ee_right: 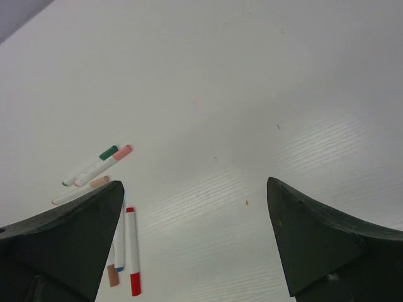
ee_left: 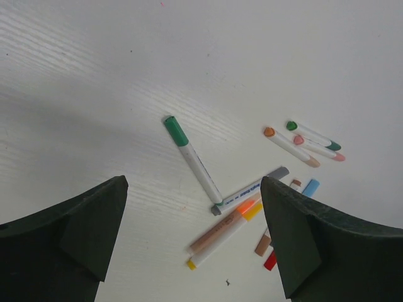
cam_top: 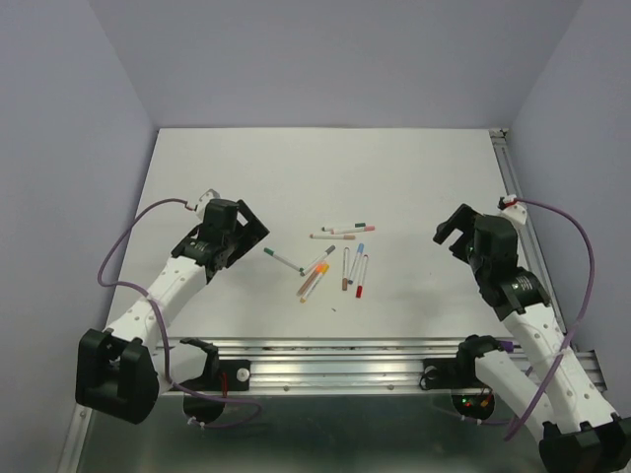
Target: Open the pen caps
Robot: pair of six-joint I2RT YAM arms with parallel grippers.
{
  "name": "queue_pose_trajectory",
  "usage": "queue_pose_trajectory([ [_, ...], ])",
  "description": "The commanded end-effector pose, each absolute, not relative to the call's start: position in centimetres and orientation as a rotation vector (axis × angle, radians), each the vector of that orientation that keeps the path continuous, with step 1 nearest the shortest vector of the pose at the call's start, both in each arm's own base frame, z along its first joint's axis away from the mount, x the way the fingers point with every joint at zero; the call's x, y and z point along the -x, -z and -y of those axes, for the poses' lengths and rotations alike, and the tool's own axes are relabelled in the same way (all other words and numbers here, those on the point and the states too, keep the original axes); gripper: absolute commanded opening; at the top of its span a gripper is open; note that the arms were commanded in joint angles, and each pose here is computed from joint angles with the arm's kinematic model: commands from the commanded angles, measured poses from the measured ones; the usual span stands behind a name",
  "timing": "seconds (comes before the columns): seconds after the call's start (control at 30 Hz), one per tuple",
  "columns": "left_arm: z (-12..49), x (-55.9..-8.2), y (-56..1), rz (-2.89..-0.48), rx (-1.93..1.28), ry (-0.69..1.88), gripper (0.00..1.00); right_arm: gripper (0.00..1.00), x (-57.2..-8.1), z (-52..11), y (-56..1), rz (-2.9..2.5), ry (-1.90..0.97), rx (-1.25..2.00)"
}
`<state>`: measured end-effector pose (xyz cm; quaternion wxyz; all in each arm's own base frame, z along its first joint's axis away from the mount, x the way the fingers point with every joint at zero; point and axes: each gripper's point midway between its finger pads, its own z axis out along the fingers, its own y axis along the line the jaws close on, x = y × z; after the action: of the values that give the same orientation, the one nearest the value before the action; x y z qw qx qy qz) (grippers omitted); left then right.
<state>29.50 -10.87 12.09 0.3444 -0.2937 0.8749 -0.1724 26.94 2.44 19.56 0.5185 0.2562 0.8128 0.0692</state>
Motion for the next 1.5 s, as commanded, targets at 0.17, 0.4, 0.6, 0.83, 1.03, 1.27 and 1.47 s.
queue_pose_trajectory([
  [0.17, 10.4, -30.6, -15.5, -2.174, 0.748, 0.441, 0.99, 1.00, -27.2, -1.0, -23.2, -1.808, -0.146, -0.649],
  [0.4, 10.8, -30.2, -13.7, -2.225, 0.749, 0.444, 0.99, 1.00, -28.1, -2.7, -23.4, -1.835, -0.214, -0.564],
  [0.6, 11.3, -30.4, -11.2, -2.308, 0.769, 0.398, 0.99, 1.00, -27.9, -2.3, -21.6, -1.853, -0.192, -0.599],
  [0.83, 11.3, -31.6, -8.7, -2.374, 0.825, 0.277, 0.99, 1.00, -27.6, -1.6, -20.3, -1.884, -0.136, -0.640],
  [1.03, 12.1, -32.2, -7.2, -2.441, 0.845, 0.136, 0.95, 1.00, -27.5, -1.1, -18.6, -1.938, -0.083, -0.677],
  [1.27, 11.7, -30.9, -4.8, -2.522, 0.930, -0.073, 0.83, 1.00, -27.8, -1.2, -17.2, -1.997, -0.047, -0.683],
  [1.47, 12.4, -31.0, -4.2, -2.532, 0.964, -0.101, 0.75, 1.00, -27.9, -1.7, -16.7, -2.031, -0.063, -0.660],
])
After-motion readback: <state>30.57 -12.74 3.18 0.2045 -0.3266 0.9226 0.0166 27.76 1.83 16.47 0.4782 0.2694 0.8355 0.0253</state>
